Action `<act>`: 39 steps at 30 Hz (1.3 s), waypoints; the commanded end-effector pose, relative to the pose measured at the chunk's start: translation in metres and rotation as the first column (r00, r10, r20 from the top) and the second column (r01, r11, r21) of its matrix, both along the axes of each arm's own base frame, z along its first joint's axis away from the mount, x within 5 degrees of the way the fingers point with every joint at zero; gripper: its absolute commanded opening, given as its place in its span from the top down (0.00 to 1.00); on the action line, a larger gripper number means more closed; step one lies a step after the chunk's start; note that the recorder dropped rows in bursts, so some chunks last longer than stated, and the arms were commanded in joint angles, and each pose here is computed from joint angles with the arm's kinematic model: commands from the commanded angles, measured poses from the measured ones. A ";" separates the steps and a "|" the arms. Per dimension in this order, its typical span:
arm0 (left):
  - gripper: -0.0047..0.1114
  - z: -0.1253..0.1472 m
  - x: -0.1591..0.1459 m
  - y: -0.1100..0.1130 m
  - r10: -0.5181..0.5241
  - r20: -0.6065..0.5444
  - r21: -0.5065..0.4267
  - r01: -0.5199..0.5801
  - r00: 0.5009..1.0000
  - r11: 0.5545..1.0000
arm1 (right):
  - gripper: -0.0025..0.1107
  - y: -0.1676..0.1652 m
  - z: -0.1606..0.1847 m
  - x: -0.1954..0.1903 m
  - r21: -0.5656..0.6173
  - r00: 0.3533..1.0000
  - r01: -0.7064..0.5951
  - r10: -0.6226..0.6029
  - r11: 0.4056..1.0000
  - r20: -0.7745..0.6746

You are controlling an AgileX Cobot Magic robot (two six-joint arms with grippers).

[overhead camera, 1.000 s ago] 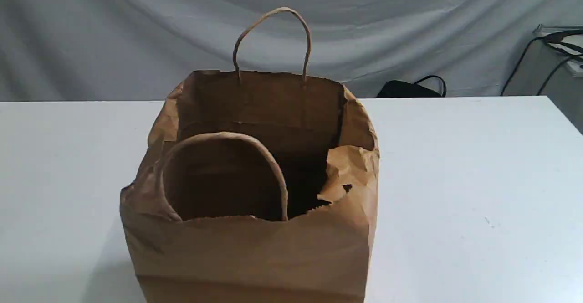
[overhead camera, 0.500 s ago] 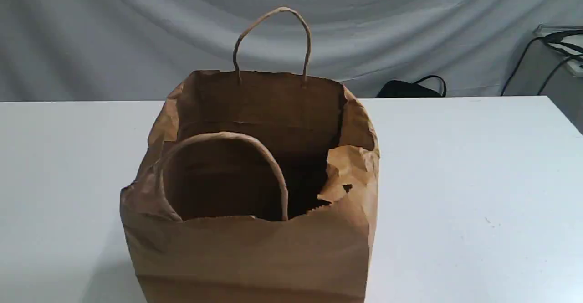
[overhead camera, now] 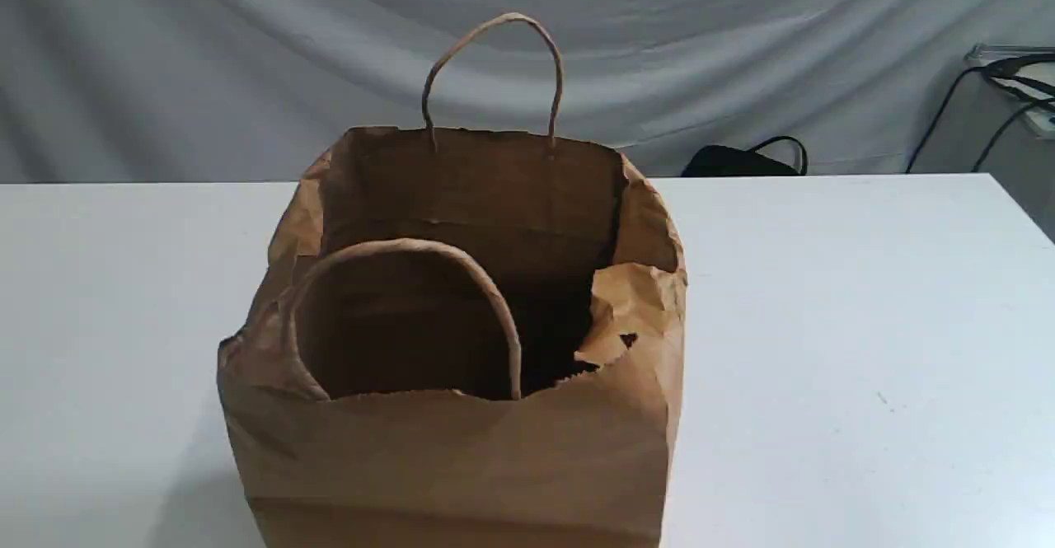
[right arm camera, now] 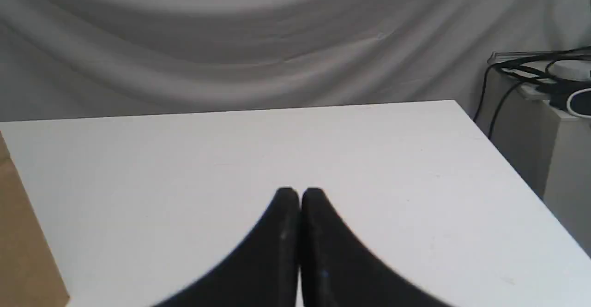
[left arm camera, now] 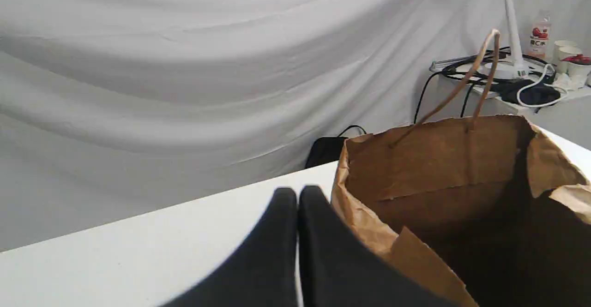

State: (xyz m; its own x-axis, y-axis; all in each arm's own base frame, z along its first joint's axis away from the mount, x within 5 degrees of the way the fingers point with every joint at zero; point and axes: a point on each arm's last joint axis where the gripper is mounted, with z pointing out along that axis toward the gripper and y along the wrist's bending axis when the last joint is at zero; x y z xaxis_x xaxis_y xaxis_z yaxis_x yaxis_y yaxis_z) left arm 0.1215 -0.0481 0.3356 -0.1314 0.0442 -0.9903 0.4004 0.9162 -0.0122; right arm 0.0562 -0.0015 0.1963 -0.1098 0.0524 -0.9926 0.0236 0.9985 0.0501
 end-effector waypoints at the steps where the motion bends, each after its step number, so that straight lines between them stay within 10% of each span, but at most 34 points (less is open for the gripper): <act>1: 0.96 0.000 -0.001 0.001 0.005 0.007 -0.011 -0.005 1.000 1.000 | 0.98 0.001 0.001 0.000 0.061 1.000 -0.003 0.001 0.998 0.024; 15: 0.96 0.000 -0.001 0.001 0.005 0.007 -0.011 -0.005 1.000 1.000 | 0.98 0.001 0.002 0.000 -0.098 1.000 -0.012 0.015 0.995 0.027; 39: 0.96 0.000 -0.001 0.001 0.005 0.007 -0.011 -0.005 1.000 1.000 | 0.98 0.001 0.001 0.000 -0.038 0.999 -0.016 0.017 0.999 0.027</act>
